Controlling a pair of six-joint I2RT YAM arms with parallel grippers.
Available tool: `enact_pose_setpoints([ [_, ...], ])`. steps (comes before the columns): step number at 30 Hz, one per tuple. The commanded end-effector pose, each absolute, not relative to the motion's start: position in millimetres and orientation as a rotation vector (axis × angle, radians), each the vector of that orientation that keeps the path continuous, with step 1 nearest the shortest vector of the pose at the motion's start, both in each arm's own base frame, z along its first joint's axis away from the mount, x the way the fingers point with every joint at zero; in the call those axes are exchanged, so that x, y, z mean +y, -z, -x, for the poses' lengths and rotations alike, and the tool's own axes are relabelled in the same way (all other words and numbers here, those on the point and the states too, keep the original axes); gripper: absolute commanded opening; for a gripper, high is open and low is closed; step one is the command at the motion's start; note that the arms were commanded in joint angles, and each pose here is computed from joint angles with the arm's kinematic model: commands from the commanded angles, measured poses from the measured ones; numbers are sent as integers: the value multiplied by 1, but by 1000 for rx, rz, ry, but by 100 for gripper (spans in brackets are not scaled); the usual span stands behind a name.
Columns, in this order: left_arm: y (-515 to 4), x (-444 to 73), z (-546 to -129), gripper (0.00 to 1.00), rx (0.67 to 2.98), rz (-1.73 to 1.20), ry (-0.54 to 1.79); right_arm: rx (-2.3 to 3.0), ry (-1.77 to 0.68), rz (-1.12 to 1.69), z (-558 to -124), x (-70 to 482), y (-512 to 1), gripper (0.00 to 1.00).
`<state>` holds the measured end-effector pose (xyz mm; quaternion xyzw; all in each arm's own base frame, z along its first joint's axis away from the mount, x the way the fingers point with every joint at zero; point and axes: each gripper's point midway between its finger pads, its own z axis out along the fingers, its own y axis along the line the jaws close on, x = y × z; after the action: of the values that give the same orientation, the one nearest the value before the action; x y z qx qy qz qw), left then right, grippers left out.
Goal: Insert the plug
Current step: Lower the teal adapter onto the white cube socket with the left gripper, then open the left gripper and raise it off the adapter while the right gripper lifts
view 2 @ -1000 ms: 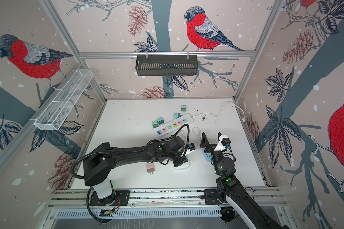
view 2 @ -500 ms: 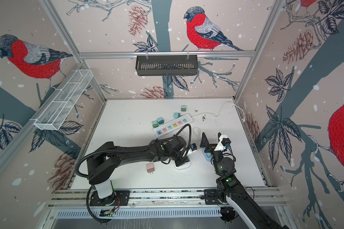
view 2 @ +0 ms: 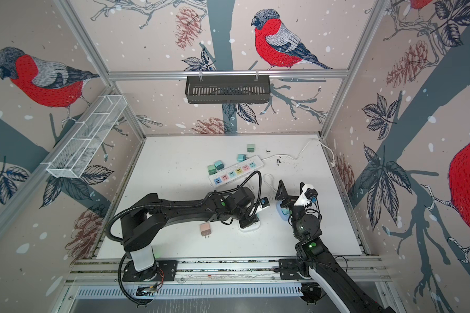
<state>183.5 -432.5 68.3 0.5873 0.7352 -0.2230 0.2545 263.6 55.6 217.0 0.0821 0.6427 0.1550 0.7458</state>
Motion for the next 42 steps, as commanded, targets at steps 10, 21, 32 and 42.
enact_pose_setpoints([
  [10,-50,-421,-181,0,1992,-1678,557,1508,-258,-396,-266,19,-164,100],
  [21,-69,-419,-188,64,1922,-1590,543,1536,-257,-445,-267,13,-160,100],
  [32,-204,-405,-205,99,1709,-1176,636,1545,-247,-445,-267,13,-159,100],
  [42,-328,-270,-276,99,1660,-146,334,1524,-185,-926,-264,-28,-139,100],
])
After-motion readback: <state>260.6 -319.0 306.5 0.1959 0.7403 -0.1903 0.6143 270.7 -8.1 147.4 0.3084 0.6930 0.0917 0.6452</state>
